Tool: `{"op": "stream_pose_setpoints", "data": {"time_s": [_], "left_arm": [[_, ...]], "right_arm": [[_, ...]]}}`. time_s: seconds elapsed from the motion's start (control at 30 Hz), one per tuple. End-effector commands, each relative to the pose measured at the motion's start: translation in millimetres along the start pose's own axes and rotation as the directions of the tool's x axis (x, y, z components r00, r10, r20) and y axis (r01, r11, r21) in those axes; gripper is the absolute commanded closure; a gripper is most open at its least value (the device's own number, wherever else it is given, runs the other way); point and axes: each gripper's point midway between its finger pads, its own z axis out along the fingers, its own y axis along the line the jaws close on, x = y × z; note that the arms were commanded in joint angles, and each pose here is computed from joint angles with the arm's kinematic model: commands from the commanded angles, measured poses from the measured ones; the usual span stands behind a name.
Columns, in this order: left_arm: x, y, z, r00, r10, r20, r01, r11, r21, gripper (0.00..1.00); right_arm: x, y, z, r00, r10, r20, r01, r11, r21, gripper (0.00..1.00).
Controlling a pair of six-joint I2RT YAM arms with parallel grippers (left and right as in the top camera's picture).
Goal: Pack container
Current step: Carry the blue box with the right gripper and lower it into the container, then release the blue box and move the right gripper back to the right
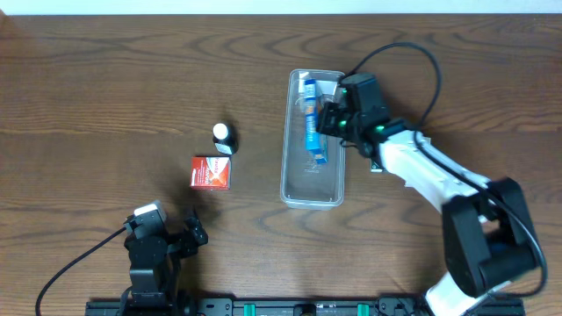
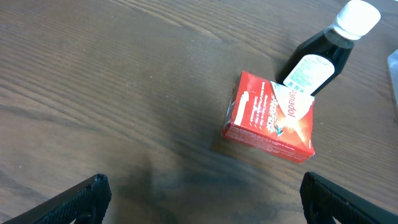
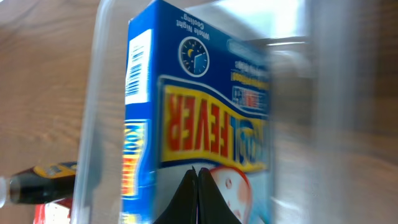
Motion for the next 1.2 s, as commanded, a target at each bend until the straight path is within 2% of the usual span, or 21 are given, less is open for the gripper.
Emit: {"op": "stream_pose_setpoints", "data": {"time_s": [0.0, 0.17, 0.33, 0.43, 0.57, 0.87, 1.03, 1.17], "left_arm": [[3.4, 3.7, 2.7, 1.0, 0.009, -0.005, -0.009, 1.0, -0.017, 0.02], [3.4, 3.7, 2.7, 1.0, 0.009, -0.005, -0.009, 1.0, -0.017, 0.02], [3.4, 3.7, 2.7, 1.0, 0.009, -0.005, -0.009, 1.0, -0.017, 0.02], [3.4, 3.7, 2.7, 1.0, 0.009, -0.005, -0.009, 1.0, -0.017, 0.02], [3.4, 3.7, 2.7, 1.0, 0.009, -0.005, -0.009, 1.0, -0.017, 0.02], [3.4, 3.7, 2.7, 1.0, 0.009, -0.005, -0.009, 1.0, -0.017, 0.02], [3.4, 3.7, 2.7, 1.0, 0.009, -0.005, -0.009, 1.0, -0.017, 0.02], [3.4, 3.7, 2.7, 1.0, 0.009, -0.005, -0.009, 1.0, -0.017, 0.02]], "right_arm": [[8.6, 24.8, 6.6, 0.996, -0.082, -0.024, 0.079, 0.993, -0.082, 0.99], [-0.4, 40.4, 2.9, 0.983, -0.181, 0.026, 0.183, 0.973, -0.142, 0.99], [12.9, 61.7, -1.7, 0.971, -0.24, -0.011, 0.229, 0.939, -0.256, 0.99], [21.8, 58.2, 1.6, 0.969, -0.244, -0.032, 0.232, 0.949, -0.213, 0.99], [25.2, 37.5, 9.2, 0.969, -0.245, -0.029, 0.242, 0.968, -0.064, 0.99], [23.7, 20.0, 15.7, 0.969, -0.246, -0.024, 0.246, 0.969, 0.018, 0.99], [18.6, 26.4, 8.2, 0.97, -0.243, -0.018, 0.243, 0.97, -0.022, 0.99], [-6.5, 46.6, -30.0, 0.968, -0.247, 0.052, 0.251, 0.963, -0.1, 0.96]]}}
